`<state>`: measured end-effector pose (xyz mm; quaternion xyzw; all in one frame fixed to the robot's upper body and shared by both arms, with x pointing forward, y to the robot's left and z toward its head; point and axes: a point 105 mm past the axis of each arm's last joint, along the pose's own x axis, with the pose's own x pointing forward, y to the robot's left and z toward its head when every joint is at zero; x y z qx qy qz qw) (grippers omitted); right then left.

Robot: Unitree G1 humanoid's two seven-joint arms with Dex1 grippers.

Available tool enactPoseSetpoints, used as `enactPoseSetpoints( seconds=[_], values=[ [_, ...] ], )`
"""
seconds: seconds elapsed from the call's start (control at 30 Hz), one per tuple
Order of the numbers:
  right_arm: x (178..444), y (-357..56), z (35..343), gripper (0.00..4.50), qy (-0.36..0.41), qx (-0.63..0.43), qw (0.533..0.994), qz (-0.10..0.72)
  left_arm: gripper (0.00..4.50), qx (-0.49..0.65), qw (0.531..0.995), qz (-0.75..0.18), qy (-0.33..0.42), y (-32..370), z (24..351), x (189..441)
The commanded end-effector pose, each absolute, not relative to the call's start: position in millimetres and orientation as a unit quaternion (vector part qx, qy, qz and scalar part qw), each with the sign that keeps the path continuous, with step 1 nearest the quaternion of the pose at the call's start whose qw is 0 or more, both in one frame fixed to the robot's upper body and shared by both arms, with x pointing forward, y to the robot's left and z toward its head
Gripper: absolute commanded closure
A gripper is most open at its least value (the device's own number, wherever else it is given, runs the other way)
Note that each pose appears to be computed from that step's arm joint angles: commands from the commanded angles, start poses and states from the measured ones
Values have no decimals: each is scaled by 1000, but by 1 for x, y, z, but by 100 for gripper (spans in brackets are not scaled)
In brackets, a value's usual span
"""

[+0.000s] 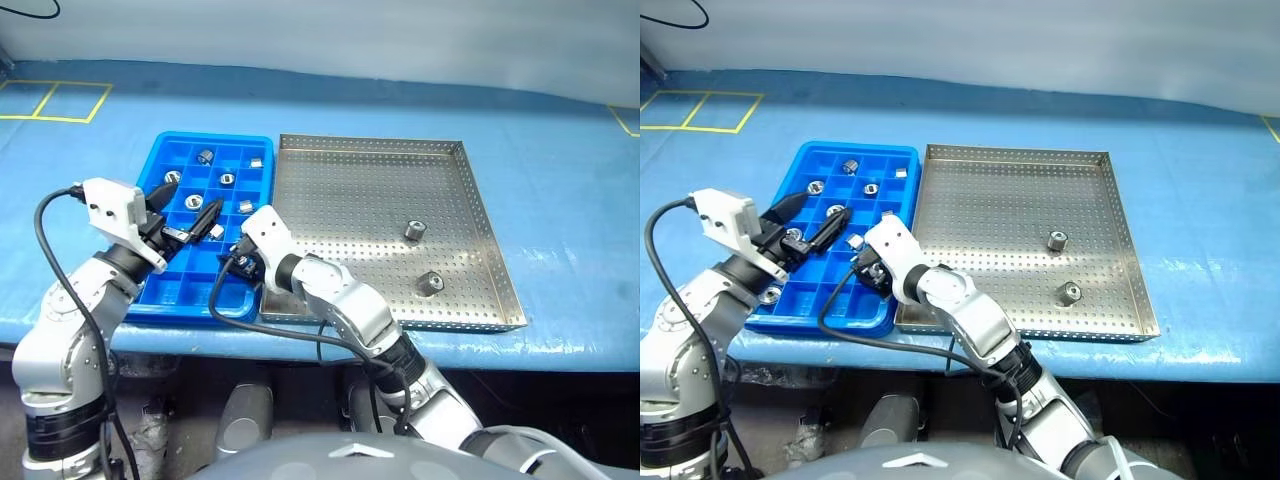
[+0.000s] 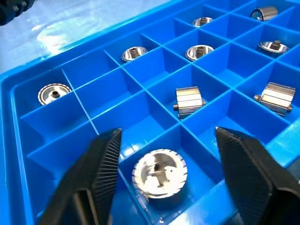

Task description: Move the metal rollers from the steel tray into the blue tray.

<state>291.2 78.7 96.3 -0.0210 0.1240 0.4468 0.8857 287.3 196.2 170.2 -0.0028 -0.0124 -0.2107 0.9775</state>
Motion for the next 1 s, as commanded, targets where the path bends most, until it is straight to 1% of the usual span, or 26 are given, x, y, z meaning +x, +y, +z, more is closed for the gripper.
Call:
enactPoseSetpoints(
  seconds=[0.03,0.1,0.23,0.37,0.43,0.5,0.53,0.67,0.8,0.9,1.0],
  values=[
    [304,52,94,101,132,7,914,384,0,0,973,-227,-31,189,179,290],
    [309,36,107,101,110,35,929,351,0,-3,971,-237,-33,184,180,292],
    [314,-27,133,101,60,47,966,248,0,-10,960,-280,-24,161,173,299],
    [300,-82,146,101,48,15,982,180,0,-23,946,-322,-16,139,167,306],
    [284,-99,149,101,52,4,981,186,0,-27,939,-344,-10,125,164,310],
    [268,-107,149,101,59,-7,977,203,0,-22,929,-369,-4,111,161,314],
    [264,-108,149,101,61,-11,976,207,0,-19,927,-376,-3,107,160,316],
    [240,-119,135,101,81,-8,976,202,0,-11,896,-443,8,66,158,330],
    [234,-124,121,101,102,-13,980,169,0,22,868,-496,23,25,152,345],
    [230,-127,120,101,98,4,985,145,0,41,842,-537,34,-5,149,350],
    [226,-131,119,101,99,11,987,126,0,75,826,-556,52,-27,137,355]
  ],
)
